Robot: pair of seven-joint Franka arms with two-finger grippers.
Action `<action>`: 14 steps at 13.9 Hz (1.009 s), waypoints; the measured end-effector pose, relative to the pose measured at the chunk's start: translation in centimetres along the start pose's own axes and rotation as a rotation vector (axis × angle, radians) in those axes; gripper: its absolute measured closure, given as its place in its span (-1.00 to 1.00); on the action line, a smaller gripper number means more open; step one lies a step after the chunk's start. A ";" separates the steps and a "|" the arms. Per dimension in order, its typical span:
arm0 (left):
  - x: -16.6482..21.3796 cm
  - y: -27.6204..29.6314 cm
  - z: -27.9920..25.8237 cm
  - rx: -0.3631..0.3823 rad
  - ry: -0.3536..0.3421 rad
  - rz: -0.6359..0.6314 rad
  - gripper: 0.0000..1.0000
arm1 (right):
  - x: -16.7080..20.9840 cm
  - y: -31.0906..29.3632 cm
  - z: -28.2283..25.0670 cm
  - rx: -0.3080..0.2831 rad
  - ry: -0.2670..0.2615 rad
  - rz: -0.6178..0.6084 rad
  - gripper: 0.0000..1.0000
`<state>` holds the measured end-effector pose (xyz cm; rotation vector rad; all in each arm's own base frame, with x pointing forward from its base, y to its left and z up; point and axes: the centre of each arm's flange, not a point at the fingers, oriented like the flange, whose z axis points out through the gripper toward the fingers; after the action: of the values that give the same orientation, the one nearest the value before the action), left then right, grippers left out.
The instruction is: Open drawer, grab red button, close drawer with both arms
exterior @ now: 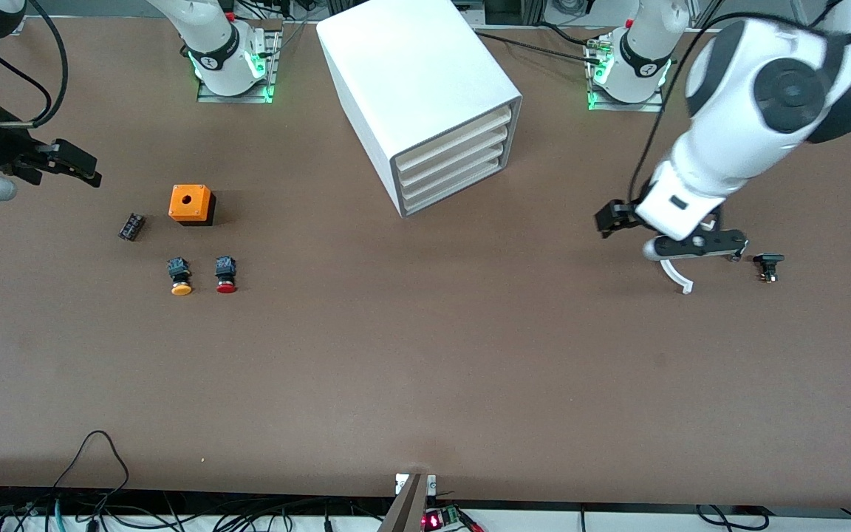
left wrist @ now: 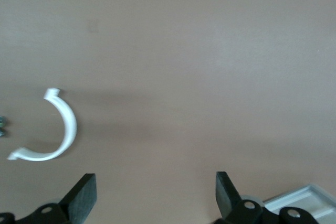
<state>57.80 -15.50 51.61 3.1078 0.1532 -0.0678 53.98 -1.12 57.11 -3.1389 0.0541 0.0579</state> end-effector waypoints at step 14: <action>0.4 -17.8 -11.5 0.013 0.023 0.127 -1.00 | 0.3 0.5 -2.6 0.001 0.057 0.008 -1.00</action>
<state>56.96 2.62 62.59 3.1238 -0.0438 -0.0304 54.38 -1.62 59.72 -3.1389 0.0675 -0.0311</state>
